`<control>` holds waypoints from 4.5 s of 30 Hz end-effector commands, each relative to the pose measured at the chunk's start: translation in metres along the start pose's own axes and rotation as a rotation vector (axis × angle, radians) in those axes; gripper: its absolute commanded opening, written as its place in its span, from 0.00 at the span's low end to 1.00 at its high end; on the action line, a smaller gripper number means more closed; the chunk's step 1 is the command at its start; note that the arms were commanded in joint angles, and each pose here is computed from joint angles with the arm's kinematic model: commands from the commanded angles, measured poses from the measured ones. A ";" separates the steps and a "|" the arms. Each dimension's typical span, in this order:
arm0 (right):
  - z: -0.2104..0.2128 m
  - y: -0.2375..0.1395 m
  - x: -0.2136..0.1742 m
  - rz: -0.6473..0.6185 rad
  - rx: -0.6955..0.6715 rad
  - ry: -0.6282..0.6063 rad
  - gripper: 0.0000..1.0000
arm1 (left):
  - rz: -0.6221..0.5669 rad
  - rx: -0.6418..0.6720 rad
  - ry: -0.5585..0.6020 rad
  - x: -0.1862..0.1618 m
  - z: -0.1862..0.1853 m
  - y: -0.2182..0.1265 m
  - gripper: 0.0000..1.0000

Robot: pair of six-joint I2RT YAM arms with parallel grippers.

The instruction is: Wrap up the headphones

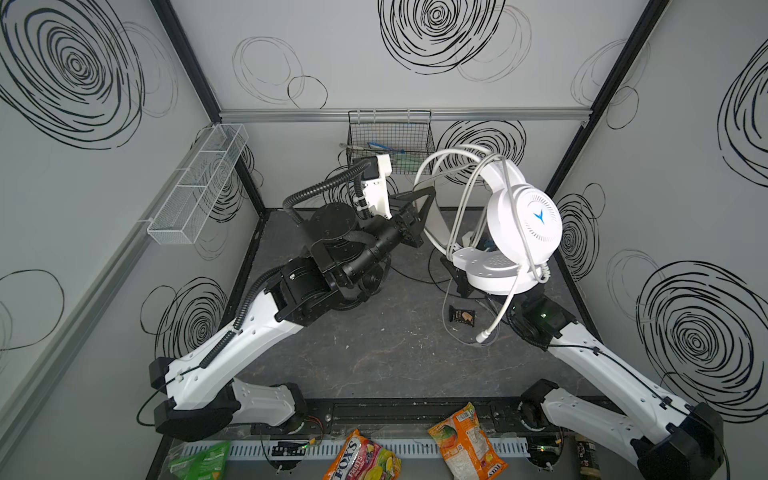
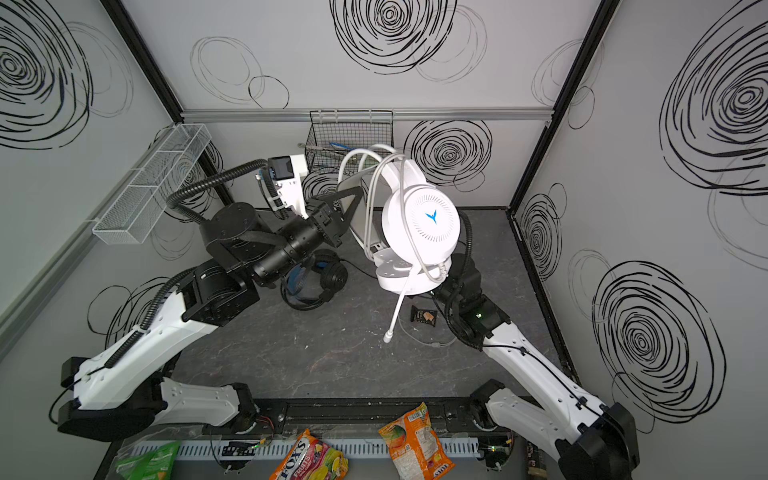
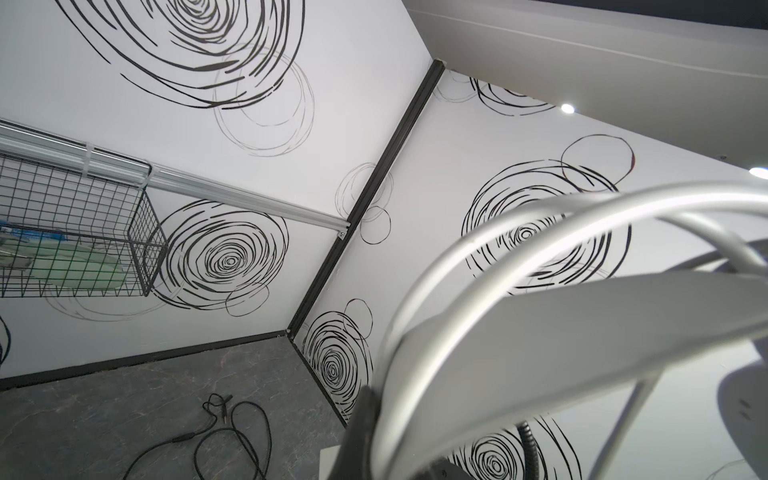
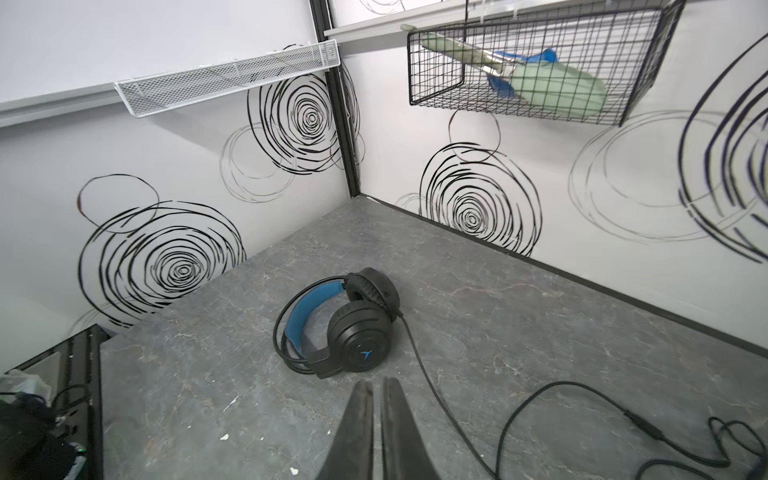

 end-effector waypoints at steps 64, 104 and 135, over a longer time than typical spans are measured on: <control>0.125 -0.035 0.104 0.025 0.142 -0.463 0.00 | -0.222 0.868 0.425 0.020 0.228 0.018 0.00; -0.012 -0.036 0.109 0.240 -0.374 -0.742 0.09 | 0.334 0.625 0.701 -0.060 0.193 -0.045 0.00; -0.059 -0.040 0.081 0.116 -0.413 -0.383 0.13 | 0.207 0.268 0.390 -0.026 0.103 -0.064 0.00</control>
Point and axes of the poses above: each gripper's point midway between its finger pads, its own y axis out along the fingers, its own z axis along the line the jaws close on, x = y × z, the point moved 1 cm from there along -y, back along the fingers, and after that the axes turned 10 degrees about -y, right-handed, at the moved point
